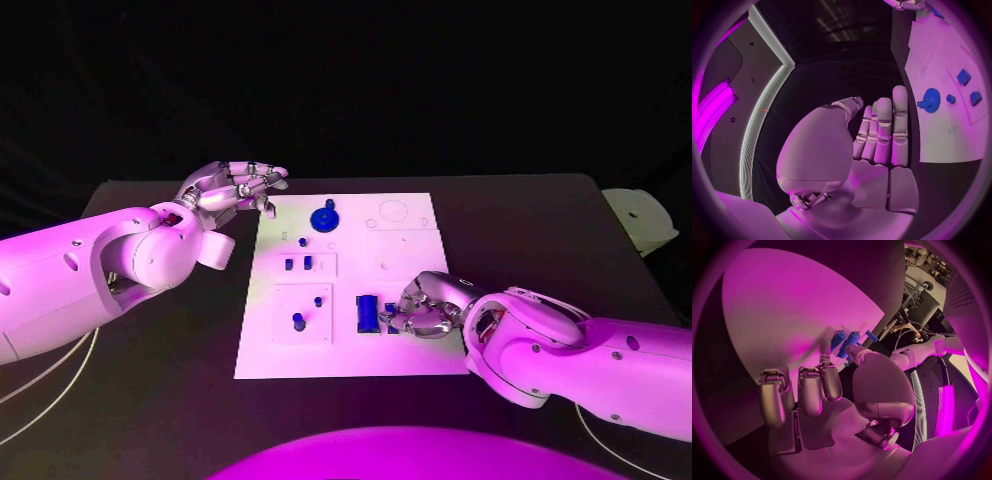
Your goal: Assemble the parts on the task board
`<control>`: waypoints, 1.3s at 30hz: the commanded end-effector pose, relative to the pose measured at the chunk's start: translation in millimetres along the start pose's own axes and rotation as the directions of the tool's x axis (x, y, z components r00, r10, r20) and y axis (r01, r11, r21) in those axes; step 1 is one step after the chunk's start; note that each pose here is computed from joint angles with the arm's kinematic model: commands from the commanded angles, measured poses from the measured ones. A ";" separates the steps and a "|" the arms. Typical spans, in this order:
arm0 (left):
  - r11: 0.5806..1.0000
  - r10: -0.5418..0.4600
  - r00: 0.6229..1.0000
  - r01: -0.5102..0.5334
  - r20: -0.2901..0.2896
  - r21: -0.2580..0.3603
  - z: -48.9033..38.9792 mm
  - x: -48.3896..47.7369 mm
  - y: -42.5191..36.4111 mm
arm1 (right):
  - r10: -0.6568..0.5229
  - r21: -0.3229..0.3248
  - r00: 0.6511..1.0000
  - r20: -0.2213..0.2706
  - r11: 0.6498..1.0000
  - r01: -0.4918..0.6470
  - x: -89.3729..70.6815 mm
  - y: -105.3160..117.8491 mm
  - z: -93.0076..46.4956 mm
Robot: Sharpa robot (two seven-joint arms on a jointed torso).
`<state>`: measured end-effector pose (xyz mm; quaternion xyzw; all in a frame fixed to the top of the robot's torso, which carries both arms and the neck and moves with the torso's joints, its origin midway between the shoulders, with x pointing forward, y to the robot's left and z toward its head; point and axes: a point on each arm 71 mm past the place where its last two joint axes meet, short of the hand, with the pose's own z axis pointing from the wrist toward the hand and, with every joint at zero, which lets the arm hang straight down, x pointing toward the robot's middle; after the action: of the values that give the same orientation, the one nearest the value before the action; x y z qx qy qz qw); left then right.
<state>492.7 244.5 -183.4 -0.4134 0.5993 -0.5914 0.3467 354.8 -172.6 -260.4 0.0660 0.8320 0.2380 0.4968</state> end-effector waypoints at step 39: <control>1.000 -0.006 1.000 0.006 -0.013 -0.002 -0.5 -0.6 -0.3 | -0.040 -0.037 0.999 -0.022 0.999 0.040 -4.6 -11.1 -17.0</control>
<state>492.9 247.1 -184.0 -0.4151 0.6009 -0.5886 0.3466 345.8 -191.4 -254.4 0.0526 0.8310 0.2394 0.4994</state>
